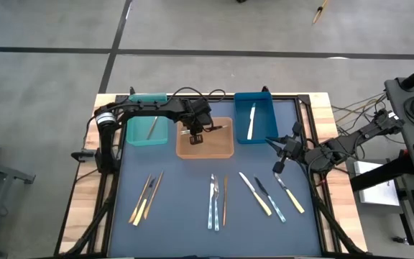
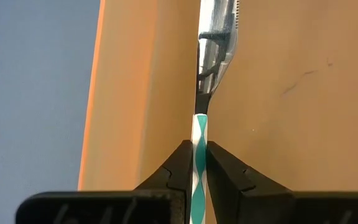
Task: Sort silverware by color (type)
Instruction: Put the white knife in the orange bin, then put the yellow knife into the blue bin
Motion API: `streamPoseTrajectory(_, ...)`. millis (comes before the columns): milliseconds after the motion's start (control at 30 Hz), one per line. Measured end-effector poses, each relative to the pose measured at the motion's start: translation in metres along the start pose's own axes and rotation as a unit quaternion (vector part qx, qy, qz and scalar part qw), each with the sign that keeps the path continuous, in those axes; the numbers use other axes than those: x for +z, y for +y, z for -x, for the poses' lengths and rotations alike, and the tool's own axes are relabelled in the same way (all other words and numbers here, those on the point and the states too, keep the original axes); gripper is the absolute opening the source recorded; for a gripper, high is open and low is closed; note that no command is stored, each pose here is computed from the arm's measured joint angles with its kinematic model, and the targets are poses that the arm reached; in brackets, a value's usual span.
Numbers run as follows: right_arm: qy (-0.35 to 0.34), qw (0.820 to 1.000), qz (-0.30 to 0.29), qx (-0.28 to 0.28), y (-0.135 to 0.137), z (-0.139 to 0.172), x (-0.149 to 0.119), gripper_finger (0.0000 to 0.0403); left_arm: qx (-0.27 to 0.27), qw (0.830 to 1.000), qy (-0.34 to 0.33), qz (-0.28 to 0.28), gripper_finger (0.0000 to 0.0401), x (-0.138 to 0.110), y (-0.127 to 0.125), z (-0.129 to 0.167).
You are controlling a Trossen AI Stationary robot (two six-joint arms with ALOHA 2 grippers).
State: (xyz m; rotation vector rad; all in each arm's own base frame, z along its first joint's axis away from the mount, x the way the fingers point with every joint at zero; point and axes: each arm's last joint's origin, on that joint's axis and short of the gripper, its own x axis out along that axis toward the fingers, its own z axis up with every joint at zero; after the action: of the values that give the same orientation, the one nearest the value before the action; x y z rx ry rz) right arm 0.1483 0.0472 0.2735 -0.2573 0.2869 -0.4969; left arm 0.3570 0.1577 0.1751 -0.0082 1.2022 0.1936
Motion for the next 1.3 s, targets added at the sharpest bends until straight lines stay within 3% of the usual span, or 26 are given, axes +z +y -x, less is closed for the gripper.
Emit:
streamPoseTrajectory(167,0.0,1.0,0.0,0.0,0.0,0.0,0.0,0.0031,0.0,1.0,0.0,0.002,0.0033,0.0,0.0,0.0)
streamPoseTrajectory(400,-0.003,1.0,-0.005,0.0,0.0,0.0,0.001,0.0031,0.0,1.0,-0.002,0.003,0.0081,0.0,0.0,0.0)
streamPoseTrajectory(600,-0.021,0.998,-0.058,0.001,0.0,0.0,0.006,0.0031,0.006,1.0,-0.027,-0.004,0.0111,0.007,-0.001,0.017)
streamPoseTrajectory(767,-0.029,0.988,-0.15,0.005,0.002,-0.001,0.009,0.0031,0.013,0.995,-0.101,-0.015,0.0115,0.016,-0.008,0.059)
streamPoseTrajectory(967,0.001,0.981,-0.192,0.016,0.02,-0.013,0.002,0.0031,-0.016,0.975,-0.221,-0.03,0.0115,0.017,-0.035,0.121)
streamPoseTrajectory(1067,0.008,0.979,-0.203,0.015,0.031,-0.02,0.0,0.0031,-0.025,0.96,-0.278,-0.037,0.0115,0.007,-0.055,0.141)
streamPoseTrajectory(1300,0.019,0.976,-0.218,0.014,0.051,-0.034,0.011,0.0031,-0.058,0.933,-0.354,-0.038,0.0116,-0.037,-0.091,0.159)
